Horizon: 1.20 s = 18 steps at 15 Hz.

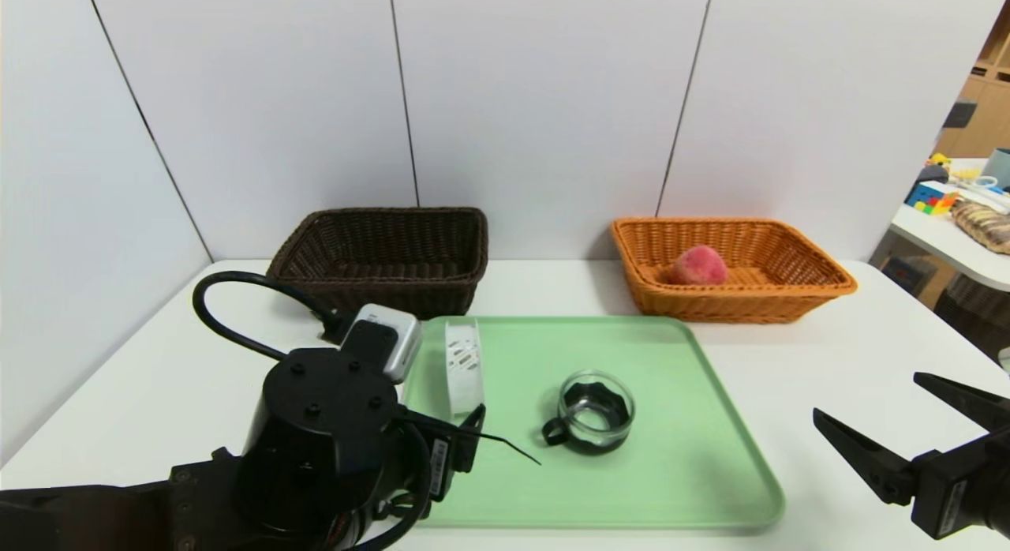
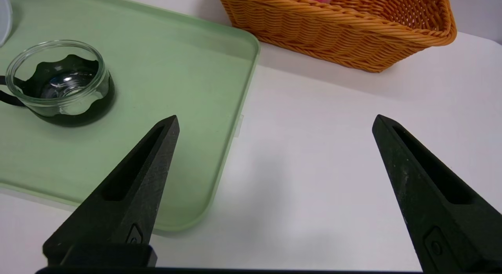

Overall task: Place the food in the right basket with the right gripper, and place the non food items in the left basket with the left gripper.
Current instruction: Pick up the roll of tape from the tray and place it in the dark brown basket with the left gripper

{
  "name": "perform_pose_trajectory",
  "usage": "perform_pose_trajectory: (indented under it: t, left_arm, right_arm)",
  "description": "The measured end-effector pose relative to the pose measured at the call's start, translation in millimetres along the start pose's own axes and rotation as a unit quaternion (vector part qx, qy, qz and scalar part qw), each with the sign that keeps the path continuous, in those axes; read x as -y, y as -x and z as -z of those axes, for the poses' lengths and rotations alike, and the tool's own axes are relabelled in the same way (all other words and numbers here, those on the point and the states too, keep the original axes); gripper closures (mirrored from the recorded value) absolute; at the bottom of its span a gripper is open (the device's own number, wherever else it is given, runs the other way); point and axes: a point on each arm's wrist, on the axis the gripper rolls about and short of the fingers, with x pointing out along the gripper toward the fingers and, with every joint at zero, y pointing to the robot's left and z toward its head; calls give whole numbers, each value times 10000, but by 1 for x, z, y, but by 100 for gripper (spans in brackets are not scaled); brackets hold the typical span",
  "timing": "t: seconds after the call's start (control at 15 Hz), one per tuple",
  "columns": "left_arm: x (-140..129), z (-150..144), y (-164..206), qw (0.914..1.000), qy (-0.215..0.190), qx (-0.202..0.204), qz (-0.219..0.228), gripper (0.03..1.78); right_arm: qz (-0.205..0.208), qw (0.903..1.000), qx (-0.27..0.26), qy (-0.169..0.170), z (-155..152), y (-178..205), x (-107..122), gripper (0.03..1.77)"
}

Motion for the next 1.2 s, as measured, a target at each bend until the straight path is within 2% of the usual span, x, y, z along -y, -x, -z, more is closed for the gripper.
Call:
perform_pose_trajectory:
  t: [0.6, 1.2]
  left_arm:
    - [21, -6, -19, 9978, 199, -221, -590, 12]
    - [30, -11, -31, 9939, 379, -172, -1018, 12]
  right_arm:
    - [-16, 10000, -37, 8, 1, -1, 0, 10]
    - [-52, 10000, -45, 64, 1, -1, -1, 10]
